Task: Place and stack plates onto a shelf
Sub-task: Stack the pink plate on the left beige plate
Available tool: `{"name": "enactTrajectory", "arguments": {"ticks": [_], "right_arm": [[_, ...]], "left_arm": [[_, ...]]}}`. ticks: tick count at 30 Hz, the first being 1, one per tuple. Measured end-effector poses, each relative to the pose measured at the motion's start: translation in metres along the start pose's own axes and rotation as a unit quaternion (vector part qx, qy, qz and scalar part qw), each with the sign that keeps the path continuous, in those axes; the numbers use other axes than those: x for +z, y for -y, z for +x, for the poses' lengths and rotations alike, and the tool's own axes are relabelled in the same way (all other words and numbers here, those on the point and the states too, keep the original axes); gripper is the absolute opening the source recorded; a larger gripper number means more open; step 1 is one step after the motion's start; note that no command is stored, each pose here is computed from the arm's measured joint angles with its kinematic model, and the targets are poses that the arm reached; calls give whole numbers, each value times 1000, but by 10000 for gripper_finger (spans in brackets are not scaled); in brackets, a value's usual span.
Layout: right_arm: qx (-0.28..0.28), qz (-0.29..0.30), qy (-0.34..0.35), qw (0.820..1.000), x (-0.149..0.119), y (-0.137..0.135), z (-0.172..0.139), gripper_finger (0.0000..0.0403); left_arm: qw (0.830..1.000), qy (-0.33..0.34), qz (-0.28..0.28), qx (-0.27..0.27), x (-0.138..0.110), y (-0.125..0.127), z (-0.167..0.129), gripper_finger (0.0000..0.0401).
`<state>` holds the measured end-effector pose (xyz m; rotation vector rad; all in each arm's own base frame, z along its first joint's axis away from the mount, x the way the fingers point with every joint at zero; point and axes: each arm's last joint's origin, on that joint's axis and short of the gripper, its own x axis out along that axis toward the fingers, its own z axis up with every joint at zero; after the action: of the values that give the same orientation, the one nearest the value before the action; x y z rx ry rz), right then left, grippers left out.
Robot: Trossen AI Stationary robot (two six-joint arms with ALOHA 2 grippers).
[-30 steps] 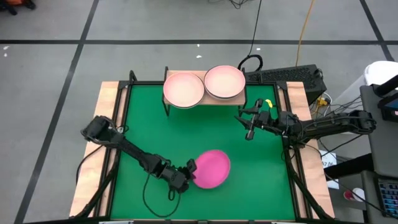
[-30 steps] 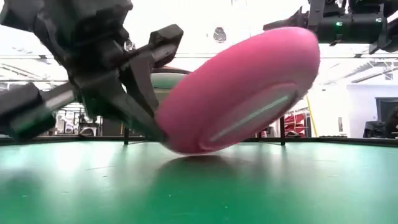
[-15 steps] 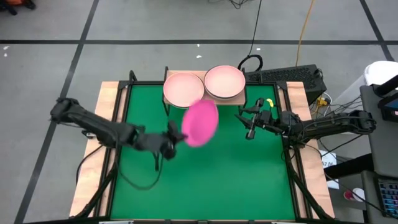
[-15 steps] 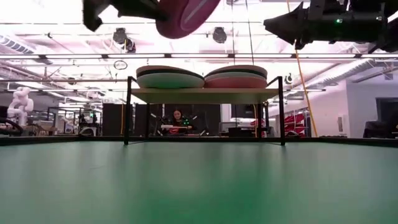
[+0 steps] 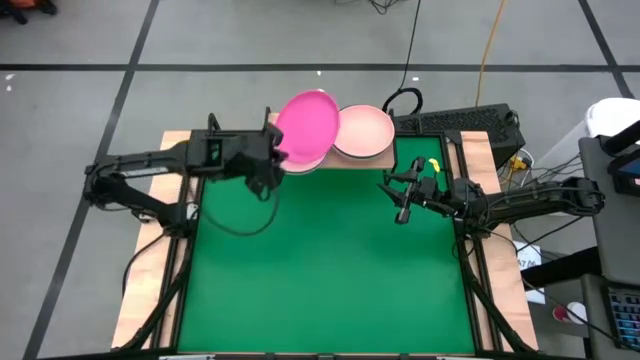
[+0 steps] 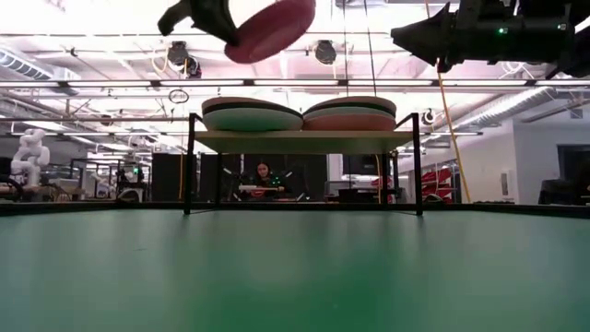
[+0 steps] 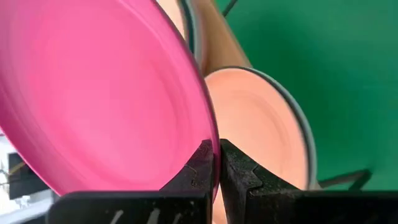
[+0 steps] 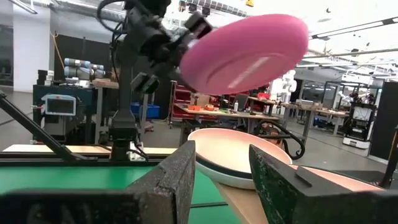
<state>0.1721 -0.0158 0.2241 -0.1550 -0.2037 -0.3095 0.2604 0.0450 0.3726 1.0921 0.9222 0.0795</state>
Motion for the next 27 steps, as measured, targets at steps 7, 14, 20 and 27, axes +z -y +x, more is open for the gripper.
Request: {"name": "enactTrajectory", "arguments": {"ticks": [7,14,20,27], "right_arm": [[1,0,-4,1000,-1,0,0,132],[2,-1,-7,1000,-1,0,0,132],[1,-1,-7,1000,-1,0,0,132],[2,-1,-7,1000,-1,0,0,132]], "left_arm": [[993,-59,3,-101,-7,8,32,20],[990,-74,7,-117,-4,12,47,26],[988,-103,-4,-119,-13,11,47,28],[980,-132,-30,-149,-20,16,45,30]]}}
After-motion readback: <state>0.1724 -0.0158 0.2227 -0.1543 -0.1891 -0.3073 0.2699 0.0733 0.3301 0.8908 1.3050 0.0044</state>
